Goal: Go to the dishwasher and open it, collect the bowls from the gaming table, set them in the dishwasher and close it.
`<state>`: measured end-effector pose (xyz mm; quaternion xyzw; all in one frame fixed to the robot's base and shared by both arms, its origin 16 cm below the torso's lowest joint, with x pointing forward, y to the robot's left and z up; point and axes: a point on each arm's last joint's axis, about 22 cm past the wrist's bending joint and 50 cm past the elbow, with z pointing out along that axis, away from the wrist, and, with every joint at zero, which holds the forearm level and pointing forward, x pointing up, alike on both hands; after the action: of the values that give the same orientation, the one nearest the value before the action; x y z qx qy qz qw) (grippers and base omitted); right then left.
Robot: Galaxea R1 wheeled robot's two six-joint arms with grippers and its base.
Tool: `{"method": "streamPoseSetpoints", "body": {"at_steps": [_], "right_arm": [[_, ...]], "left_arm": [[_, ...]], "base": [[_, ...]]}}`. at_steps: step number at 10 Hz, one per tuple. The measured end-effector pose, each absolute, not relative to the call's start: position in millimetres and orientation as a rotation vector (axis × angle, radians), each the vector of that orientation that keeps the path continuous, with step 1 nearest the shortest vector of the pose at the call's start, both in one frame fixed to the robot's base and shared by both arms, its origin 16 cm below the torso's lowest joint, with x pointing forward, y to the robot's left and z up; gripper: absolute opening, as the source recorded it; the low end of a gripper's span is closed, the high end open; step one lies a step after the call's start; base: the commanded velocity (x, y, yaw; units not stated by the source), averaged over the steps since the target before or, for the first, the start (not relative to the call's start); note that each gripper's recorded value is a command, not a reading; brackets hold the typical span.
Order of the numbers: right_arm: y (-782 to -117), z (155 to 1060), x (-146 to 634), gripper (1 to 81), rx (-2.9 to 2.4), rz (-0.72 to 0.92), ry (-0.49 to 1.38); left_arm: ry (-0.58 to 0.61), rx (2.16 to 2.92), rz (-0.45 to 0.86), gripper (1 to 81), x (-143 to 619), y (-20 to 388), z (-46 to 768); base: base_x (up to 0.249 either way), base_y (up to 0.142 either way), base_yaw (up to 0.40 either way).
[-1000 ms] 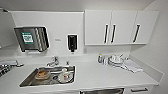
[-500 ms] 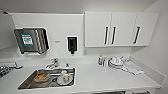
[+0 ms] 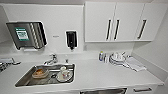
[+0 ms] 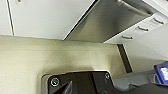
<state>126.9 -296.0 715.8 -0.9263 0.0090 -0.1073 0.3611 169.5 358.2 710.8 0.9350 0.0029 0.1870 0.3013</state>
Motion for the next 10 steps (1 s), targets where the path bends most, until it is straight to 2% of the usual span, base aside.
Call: {"method": "streamPoseSetpoints", "body": {"at_steps": [5,10], "right_arm": [[-289,716,175,81.1,-2.357,-0.315,0.020],[-277,699,205,81.1,-2.322,-0.386,-0.005]], "left_arm": [[-0.023,2.408,0.598,81.1,231,351,778],[-0.063,2.297,0.674,81.1,254,314,795]], "base": [[0.000,0.000,0.000],[0.000,0.000,0.000]]}}
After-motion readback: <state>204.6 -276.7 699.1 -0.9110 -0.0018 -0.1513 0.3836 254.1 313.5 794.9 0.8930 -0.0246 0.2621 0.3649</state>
